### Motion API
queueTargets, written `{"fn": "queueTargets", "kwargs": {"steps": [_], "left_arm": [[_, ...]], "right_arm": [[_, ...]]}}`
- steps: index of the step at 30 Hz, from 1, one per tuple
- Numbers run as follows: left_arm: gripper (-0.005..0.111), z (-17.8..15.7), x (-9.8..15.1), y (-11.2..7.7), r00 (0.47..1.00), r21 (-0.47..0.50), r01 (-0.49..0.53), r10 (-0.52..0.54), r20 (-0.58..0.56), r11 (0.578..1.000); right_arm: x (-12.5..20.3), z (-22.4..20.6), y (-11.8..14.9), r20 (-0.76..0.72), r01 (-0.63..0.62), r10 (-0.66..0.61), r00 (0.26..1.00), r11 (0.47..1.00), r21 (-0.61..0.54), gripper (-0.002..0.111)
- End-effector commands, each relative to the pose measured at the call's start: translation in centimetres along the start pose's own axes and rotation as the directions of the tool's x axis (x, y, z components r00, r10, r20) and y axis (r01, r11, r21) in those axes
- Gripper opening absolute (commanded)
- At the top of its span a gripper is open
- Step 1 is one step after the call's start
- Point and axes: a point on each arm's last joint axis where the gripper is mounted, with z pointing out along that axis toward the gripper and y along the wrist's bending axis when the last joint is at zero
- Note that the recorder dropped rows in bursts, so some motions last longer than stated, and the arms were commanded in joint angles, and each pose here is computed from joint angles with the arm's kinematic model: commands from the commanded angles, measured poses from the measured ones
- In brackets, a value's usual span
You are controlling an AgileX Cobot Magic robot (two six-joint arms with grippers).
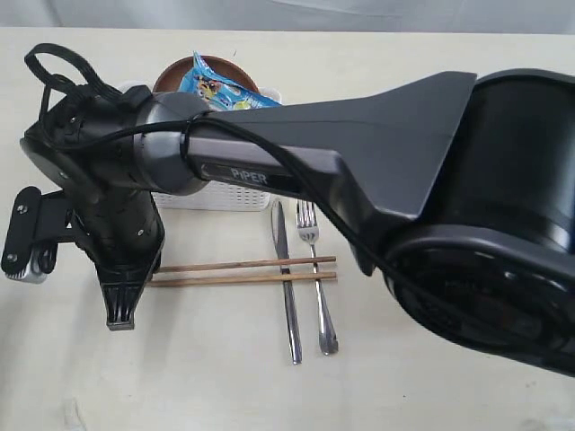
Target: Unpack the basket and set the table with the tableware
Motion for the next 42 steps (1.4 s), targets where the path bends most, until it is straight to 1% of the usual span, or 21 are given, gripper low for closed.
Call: {"fn": "queueTargets", "kwargs": {"steps": [1, 3, 4, 8, 12, 15, 19, 21, 23, 25, 27, 28, 30, 32, 34, 35, 37, 41, 42], "left_arm": [[0.0, 0.0, 0.0, 0.0, 1.0, 0.008, -0.001, 0.001, 0.012, 1.0], [0.0, 0.0, 0.0, 0.0, 1.0, 0.008, -0.001, 0.001, 0.012, 1.0], [0.0, 0.0, 0.0, 0.0, 1.0, 0.008, -0.001, 0.001, 0.012, 1.0], [0.0, 0.0, 0.0, 0.0, 1.0, 0.008, -0.001, 0.001, 0.012, 1.0], [0.0, 0.0, 0.0, 0.0, 1.0, 0.008, -0.001, 0.001, 0.012, 1.0], [0.0, 0.0, 0.0, 0.0, 1.0, 0.008, -0.001, 0.001, 0.012, 1.0], [0.0, 0.0, 0.0, 0.0, 1.0, 0.008, -0.001, 0.001, 0.012, 1.0], [0.0, 0.0, 0.0, 0.0, 1.0, 0.008, -0.001, 0.001, 0.012, 1.0], [0.0, 0.0, 0.0, 0.0, 1.0, 0.008, -0.001, 0.001, 0.012, 1.0], [0.0, 0.0, 0.0, 0.0, 1.0, 0.008, -0.001, 0.001, 0.012, 1.0], [0.0, 0.0, 0.0, 0.0, 1.0, 0.008, -0.001, 0.001, 0.012, 1.0], [0.0, 0.0, 0.0, 0.0, 1.0, 0.008, -0.001, 0.001, 0.012, 1.0], [0.0, 0.0, 0.0, 0.0, 1.0, 0.008, -0.001, 0.001, 0.012, 1.0], [0.0, 0.0, 0.0, 0.0, 1.0, 0.008, -0.001, 0.001, 0.012, 1.0], [0.0, 0.0, 0.0, 0.0, 1.0, 0.008, -0.001, 0.001, 0.012, 1.0], [0.0, 0.0, 0.0, 0.0, 1.0, 0.008, -0.001, 0.001, 0.012, 1.0], [0.0, 0.0, 0.0, 0.0, 1.0, 0.008, -0.001, 0.001, 0.012, 1.0], [0.0, 0.0, 0.0, 0.0, 1.0, 0.008, -0.001, 0.001, 0.012, 1.0], [0.0, 0.0, 0.0, 0.0, 1.0, 0.008, -0.001, 0.001, 0.012, 1.0]], "right_arm": [[-0.1, -0.2, 0.0, 0.002, -0.02, 0.02, 1.0, 1.0, 0.009, 0.026], [-0.1, -0.2, 0.0, 0.002, -0.021, 0.021, 1.0, 1.0, 0.009, 0.038], [-0.1, -0.2, 0.0, 0.002, -0.025, 0.025, 1.0, 1.0, 0.009, 0.041], [-0.1, -0.7, -0.1, 0.004, -0.041, 0.041, 0.999, 0.999, 0.01, 0.04], [-0.4, -2.9, -0.5, 0.045, -0.08, 0.078, 0.996, 0.996, 0.043, 0.038], [-0.4, -5.5, -1.4, 0.093, -0.113, 0.104, 0.99, 0.989, 0.094, 0.038], [1.1, -8.3, -3.5, 0.14, -0.204, 0.183, 0.973, 0.967, 0.154, 0.038], [2.2, -9.1, -4.9, 0.163, -0.302, 0.276, 0.947, 0.939, 0.164, 0.038], [3.2, -9.8, -6.1, 0.203, -0.407, 0.373, 0.905, 0.899, 0.163, 0.038], [4.0, -10.5, -7.5, 0.269, -0.528, 0.48, 0.835, 0.835, 0.151, 0.038], [4.4, -10.9, -8.5, 0.338, -0.618, 0.551, 0.763, 0.776, 0.128, 0.038], [4.5, -11.0, -9.0, 0.372, -0.638, 0.563, 0.738, 0.762, 0.113, 0.039], [4.3, -10.9, -9.5, 0.425, -0.667, 0.585, 0.691, 0.743, 0.061, 0.043], [4.1, -10.6, -10.1, 0.445, -0.687, 0.609, 0.656, 0.726, 0.019, 0.048], [3.9, -9.7, -10.7, 0.433, -0.699, 0.628, 0.647, 0.715, 0.008, 0.048], [3.7, -8.5, -11.2, 0.402, -0.708, 0.648, 0.648, 0.706, 0.002, 0.047], [3.7, -7.2, -11.9, 0.36, -0.708, 0.656, 0.664, 0.706, 0.019, 0.045], [4.3, -5.0, -13.0, 0.266, -0.68, 0.636, 0.724, 0.722, 0.126, 0.045], [4.4, -4.7, -13.0, 0.253, -0.675, 0.633, 0.732, 0.725, 0.137, 0.045]]}}
